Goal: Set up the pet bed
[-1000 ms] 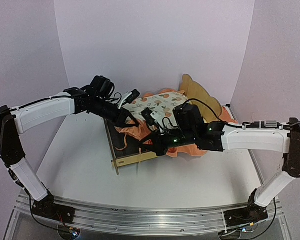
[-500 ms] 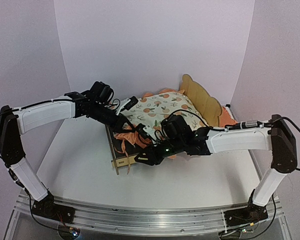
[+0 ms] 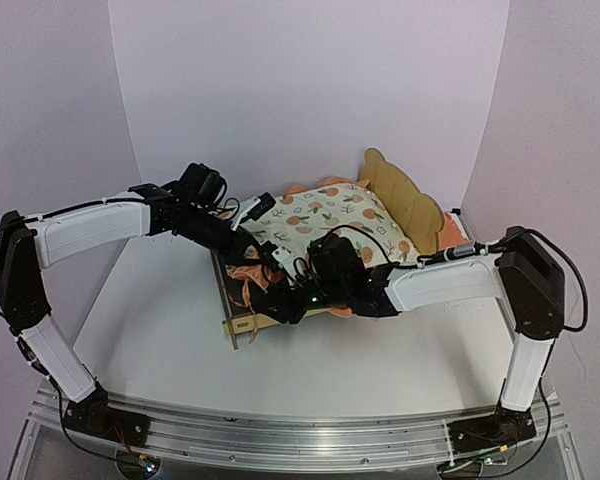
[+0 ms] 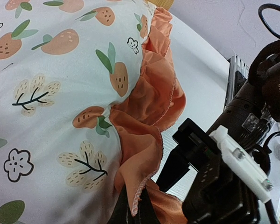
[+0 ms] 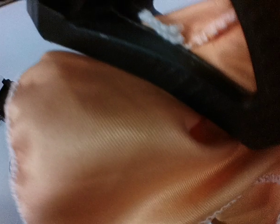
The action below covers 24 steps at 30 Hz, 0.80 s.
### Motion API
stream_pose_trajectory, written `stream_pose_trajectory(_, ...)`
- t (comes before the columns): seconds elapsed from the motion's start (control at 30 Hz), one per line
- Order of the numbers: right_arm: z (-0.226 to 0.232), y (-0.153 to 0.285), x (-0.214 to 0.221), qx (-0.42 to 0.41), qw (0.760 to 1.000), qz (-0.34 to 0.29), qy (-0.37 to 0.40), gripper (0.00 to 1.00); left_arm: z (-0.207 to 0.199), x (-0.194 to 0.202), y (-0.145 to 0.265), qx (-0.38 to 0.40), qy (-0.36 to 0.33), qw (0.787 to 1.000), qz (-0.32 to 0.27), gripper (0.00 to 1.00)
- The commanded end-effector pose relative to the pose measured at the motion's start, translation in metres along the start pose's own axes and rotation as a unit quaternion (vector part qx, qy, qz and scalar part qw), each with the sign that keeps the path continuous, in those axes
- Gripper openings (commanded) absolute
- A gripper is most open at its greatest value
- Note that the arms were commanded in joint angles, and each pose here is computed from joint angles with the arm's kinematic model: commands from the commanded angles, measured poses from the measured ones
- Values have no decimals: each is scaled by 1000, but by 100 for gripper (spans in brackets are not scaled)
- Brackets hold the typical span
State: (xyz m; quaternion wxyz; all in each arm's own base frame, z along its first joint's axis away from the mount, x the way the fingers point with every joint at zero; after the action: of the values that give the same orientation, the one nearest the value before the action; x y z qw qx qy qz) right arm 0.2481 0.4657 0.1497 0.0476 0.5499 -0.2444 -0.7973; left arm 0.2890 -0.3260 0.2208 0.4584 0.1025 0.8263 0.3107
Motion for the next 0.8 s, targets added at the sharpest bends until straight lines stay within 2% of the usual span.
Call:
stream_pose_trajectory(0.0, 12, -6, -26, -35, 998, -49, 12, 39, -5, -12, 13, -3, -19, 999, -27, 0)
stream_pose_trajectory(0.4, 3, -27, -29, -28, 998, -61, 8, 36, -4, -15, 12, -5, -23, 999, -29, 0)
stream_pose_trajectory(0.43, 2, -28, -30, -27, 998, -63, 4, 32, -4, -15, 13, -6, -23, 999, -30, 0)
stream_pose_trajectory(0.53, -1, -30, -29, -21, 998, -66, -6, 12, -3, -15, 13, -7, -23, 999, -30, 0)
stream_pose_trajectory(0.6, -2, -27, -31, -14, 997, -70, -13, 4, -2, -15, 14, -10, -23, 999, -30, 0)
stream_pose_trajectory(0.67, -1, -18, -35, -9, 997, -76, -16, 0, 0, -14, 16, -13, -23, 999, -31, 0)
stream_pose_trajectory(0.77, 5, 0, -47, -5, 996, -90, -15, 0, 3, -14, 17, -19, -23, 999, -32, 0)
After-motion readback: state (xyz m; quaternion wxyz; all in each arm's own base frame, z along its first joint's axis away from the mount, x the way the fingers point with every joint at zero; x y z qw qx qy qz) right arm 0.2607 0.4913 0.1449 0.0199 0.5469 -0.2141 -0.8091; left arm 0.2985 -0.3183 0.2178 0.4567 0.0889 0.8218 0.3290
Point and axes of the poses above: each gripper's point midway between its finger pads, its own y axis back along the fingers, its own z axis along the line the jaws close on, x = y × z, the point moved 2 cm from there along y, back along the fingers, and after that the axes turned 3 degrees about y, right-handed, at the moved point
